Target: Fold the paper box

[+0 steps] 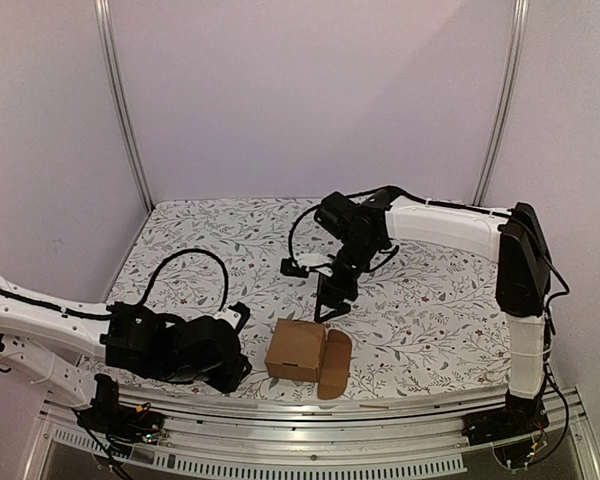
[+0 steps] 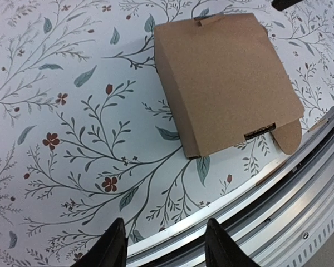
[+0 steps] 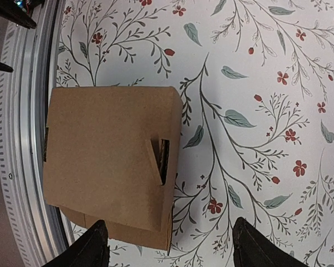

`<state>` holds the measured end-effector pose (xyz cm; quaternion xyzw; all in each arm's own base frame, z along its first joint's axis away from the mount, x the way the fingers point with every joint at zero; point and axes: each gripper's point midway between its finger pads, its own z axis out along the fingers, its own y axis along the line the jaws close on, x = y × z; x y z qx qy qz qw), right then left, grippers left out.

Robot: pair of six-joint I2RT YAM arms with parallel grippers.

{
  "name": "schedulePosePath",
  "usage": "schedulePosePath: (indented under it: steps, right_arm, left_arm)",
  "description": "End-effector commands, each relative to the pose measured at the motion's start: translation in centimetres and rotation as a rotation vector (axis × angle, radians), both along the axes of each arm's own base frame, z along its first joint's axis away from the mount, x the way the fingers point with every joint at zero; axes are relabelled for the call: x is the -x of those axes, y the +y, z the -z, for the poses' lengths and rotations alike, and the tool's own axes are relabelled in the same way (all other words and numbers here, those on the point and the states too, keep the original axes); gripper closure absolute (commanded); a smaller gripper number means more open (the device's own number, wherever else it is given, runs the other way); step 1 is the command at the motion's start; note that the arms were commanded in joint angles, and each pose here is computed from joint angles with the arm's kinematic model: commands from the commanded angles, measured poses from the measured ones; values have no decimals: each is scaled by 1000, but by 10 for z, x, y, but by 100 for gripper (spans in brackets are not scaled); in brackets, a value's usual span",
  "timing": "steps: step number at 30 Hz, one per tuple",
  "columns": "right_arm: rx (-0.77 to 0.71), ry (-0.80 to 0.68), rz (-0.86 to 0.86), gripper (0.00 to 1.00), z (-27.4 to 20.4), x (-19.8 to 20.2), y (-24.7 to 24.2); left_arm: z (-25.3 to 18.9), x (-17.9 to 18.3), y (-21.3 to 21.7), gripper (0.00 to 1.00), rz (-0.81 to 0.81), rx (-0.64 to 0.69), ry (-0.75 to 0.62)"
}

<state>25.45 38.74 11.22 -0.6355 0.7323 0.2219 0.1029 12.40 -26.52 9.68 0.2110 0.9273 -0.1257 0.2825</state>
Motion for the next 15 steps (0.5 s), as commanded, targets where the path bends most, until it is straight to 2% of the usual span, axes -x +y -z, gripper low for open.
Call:
schedulePosePath:
  steps: [1,4,7,10,15]
  right_arm:
    - [63,44,-6,27,25,-4,7]
    - [86,89,-9,34,39,3,7]
    - [125,122,-2,47,53,8,0]
    - [180,147,15,59,66,14,-13]
    - [245,220,90,63,78,24,-44]
  left_arm:
    - [24,15,-9,55,-24,37,53]
    - [33,11,-22,56,-53,90,36]
    - [41,3,-33,50,-61,112,-3]
    - [41,-6,-41,49,-53,105,-57]
    - [46,-32,-57,49,-29,74,-87]
